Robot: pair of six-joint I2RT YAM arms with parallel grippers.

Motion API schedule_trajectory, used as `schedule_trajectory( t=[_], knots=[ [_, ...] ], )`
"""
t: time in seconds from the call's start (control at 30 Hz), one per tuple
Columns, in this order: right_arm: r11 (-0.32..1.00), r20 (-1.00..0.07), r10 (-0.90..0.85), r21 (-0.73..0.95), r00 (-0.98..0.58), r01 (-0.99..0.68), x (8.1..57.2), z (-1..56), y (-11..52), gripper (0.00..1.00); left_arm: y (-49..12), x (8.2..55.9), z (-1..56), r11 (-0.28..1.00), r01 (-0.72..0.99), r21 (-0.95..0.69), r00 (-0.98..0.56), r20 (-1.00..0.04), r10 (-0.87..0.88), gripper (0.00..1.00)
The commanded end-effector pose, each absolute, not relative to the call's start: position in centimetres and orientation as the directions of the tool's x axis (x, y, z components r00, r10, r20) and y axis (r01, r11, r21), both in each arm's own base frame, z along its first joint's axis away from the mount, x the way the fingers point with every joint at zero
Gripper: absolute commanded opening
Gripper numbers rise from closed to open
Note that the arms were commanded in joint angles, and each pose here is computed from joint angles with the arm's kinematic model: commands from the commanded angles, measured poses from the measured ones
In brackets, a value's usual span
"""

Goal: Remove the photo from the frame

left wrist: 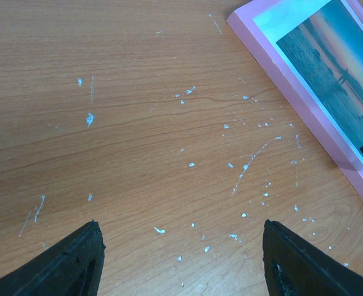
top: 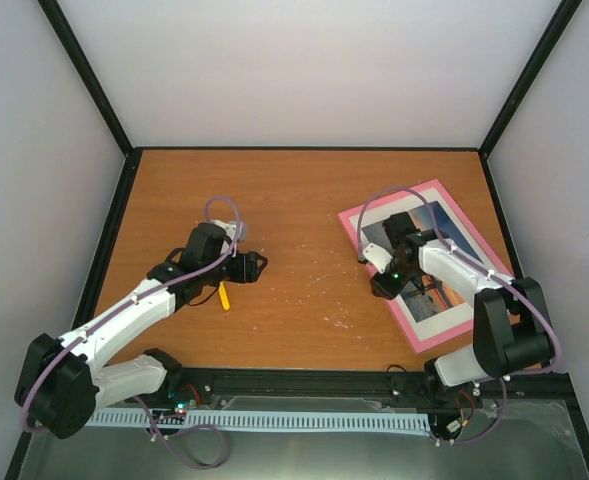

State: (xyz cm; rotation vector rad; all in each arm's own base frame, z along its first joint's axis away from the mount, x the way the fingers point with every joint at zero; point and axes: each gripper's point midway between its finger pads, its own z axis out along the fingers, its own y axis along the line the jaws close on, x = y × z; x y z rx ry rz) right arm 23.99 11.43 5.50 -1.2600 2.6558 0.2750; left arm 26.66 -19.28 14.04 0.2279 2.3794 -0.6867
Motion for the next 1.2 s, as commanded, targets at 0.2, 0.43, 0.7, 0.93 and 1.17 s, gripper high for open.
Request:
schedule_trajectory(
  t=[0.2, 0.43, 0.7, 0.93, 1.17],
  knots=[
    [0.655, -0.243, -0.73, 0.016, -0.638, -0.755, 26.8, 5.0, 11.4, 0.35, -20.1, 26.7, 15.5, 0.818, 0.387, -0.426, -0.728, -0.685, -0.013, 0.7],
    [0.689, -0.222, -0.711, -0.03, -0.667, -0.724, 28.2, 4.2, 10.8, 0.35, -20.2, 26.5, 15.8, 0.809, 0.404, -0.428, -0.72, -0.694, -0.007, 0.7],
    [0.684, -0.22, -0.715, -0.027, -0.663, -0.729, 28.5, 4.0, 11.0, 0.33, -20.4, 26.7, 15.3, 0.809, 0.4, -0.432, -0.728, -0.685, -0.006, 0.71],
    [0.68, -0.206, -0.719, -0.013, -0.664, -0.733, 28.5, 3.3, 11.1, 0.29, -20.4, 26.7, 15.3, 0.808, 0.401, -0.432, -0.727, -0.687, -0.007, 0.71],
    [0.65, -0.196, -0.746, -0.009, -0.636, -0.76, 28.0, 2.8, 11.8, 0.25, -20.3, 26.7, 15.6, 0.808, 0.395, -0.436, -0.723, -0.691, -0.019, 0.72]
  ],
)
